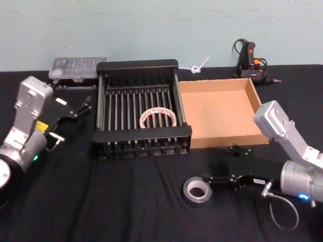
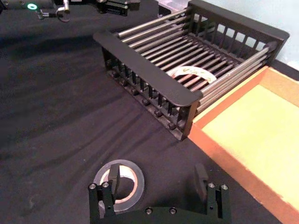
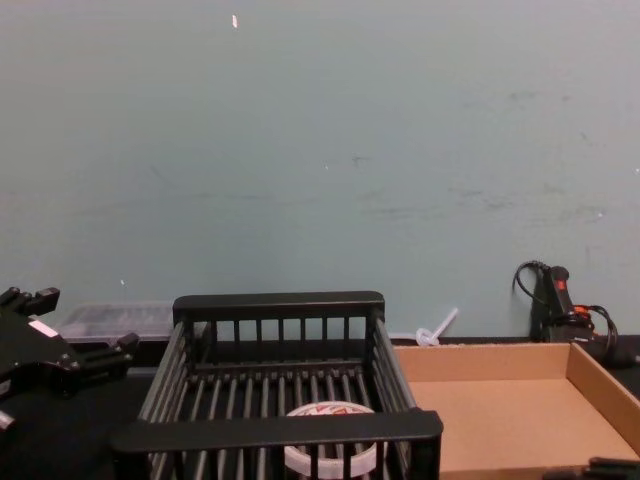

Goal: Pick up the white tape and place it into the black box , Pick up the silver tape and place it into the brown box.

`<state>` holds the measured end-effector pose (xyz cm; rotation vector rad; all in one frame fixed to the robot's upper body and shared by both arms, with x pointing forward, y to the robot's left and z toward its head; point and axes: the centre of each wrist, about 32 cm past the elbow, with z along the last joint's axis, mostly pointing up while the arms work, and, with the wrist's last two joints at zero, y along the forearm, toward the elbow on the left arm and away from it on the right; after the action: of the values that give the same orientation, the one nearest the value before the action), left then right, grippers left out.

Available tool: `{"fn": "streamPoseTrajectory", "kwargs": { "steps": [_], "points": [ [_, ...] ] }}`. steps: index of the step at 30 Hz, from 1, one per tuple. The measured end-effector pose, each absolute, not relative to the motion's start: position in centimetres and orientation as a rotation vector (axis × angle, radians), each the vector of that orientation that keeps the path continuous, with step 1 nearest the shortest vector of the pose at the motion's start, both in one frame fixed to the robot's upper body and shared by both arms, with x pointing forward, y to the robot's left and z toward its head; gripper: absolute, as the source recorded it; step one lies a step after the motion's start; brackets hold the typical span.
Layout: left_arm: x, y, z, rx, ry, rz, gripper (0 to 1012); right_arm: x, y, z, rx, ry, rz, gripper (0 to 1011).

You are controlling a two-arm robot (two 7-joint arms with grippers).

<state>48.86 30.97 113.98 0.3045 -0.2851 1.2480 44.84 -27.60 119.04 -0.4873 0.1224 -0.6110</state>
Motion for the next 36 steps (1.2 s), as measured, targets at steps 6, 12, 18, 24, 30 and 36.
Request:
{"fn": "streamPoseTrajectory", "kwargs": {
  "steps": [6, 12, 18, 24, 30, 36],
  "points": [
    [48.9, 31.0, 114.0, 0.305, -0.285, 1.248, 1001, 44.8, -27.4, 118.7, -0.501, 0.132, -0.598, 1000],
    [48.9, 31.0, 114.0, 0.304, -0.285, 1.248, 1001, 44.9, -27.1, 118.4, -0.516, 0.144, -0.586, 1000],
    [48.9, 31.0, 114.0, 0.304, -0.285, 1.248, 1001, 45.2, -26.9, 118.1, -0.531, 0.158, -0.581, 1000],
    [48.9, 31.0, 114.0, 0.305, -0.285, 1.248, 1001, 45.5, -26.8, 117.7, -0.542, 0.168, -0.582, 1000],
    [48.9, 31.0, 114.0, 0.304, -0.285, 1.248, 1002, 45.7, -26.6, 117.4, -0.550, 0.175, -0.582, 1000],
    [48.9, 31.0, 114.0, 0.304, -0.285, 1.248, 1001, 45.8, -26.4, 117.2, -0.555, 0.178, -0.580, 1000]
  ]
}}
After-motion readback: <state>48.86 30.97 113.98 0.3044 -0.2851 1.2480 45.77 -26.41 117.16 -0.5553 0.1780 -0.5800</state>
